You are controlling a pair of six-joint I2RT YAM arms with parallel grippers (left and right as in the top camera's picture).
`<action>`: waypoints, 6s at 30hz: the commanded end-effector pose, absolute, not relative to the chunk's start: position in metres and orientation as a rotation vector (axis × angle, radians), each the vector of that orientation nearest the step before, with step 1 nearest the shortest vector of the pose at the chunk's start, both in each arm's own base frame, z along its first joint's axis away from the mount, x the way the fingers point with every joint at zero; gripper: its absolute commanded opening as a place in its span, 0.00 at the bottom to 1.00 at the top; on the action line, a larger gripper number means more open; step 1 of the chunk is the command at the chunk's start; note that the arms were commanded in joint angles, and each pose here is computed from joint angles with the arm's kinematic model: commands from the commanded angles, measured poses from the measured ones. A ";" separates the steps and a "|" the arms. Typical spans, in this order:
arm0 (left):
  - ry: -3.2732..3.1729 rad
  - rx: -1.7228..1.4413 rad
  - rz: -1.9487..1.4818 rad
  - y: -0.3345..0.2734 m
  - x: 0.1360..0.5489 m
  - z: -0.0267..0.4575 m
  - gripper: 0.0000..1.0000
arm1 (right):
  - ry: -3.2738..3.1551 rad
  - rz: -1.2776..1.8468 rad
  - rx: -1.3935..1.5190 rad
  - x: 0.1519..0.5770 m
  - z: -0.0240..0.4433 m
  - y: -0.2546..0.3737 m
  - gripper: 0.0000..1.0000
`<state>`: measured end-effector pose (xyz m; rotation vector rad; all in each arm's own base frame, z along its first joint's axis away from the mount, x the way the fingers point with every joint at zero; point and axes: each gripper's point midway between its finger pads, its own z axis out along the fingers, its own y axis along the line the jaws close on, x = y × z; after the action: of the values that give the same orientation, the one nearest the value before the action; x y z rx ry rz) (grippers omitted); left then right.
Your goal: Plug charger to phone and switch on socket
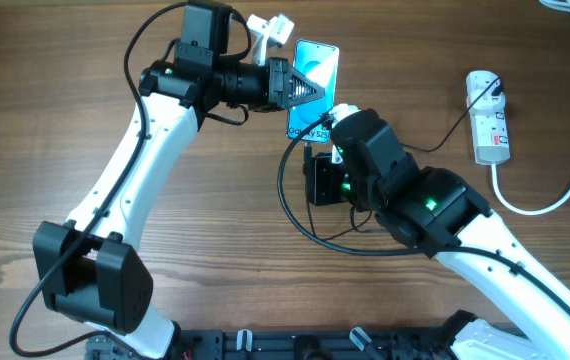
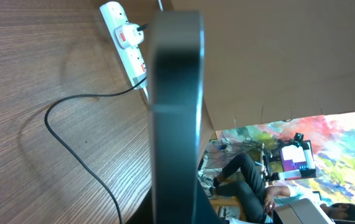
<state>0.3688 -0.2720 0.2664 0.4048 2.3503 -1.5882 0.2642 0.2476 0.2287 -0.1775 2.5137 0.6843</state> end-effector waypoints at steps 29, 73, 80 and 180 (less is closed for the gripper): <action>2.321 0.435 -1.591 -0.274 0.365 0.278 0.04 | 2.492 0.686 -0.164 0.270 0.236 0.251 0.05; 2.309 0.455 -1.623 -0.277 0.362 0.281 0.04 | 2.507 0.732 -0.165 0.265 0.236 0.256 0.05; 2.306 0.462 -1.637 -0.277 0.360 0.282 0.04 | 2.492 0.733 -0.160 0.268 0.238 0.256 0.05; 1.925 0.965 -1.789 -0.278 0.311 0.304 0.04 | 2.356 0.445 0.260 0.290 0.287 0.124 0.99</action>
<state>0.3430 -0.2725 0.2614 0.6695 2.2874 -1.5735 0.2922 0.1524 0.2819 0.1370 2.3525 0.4591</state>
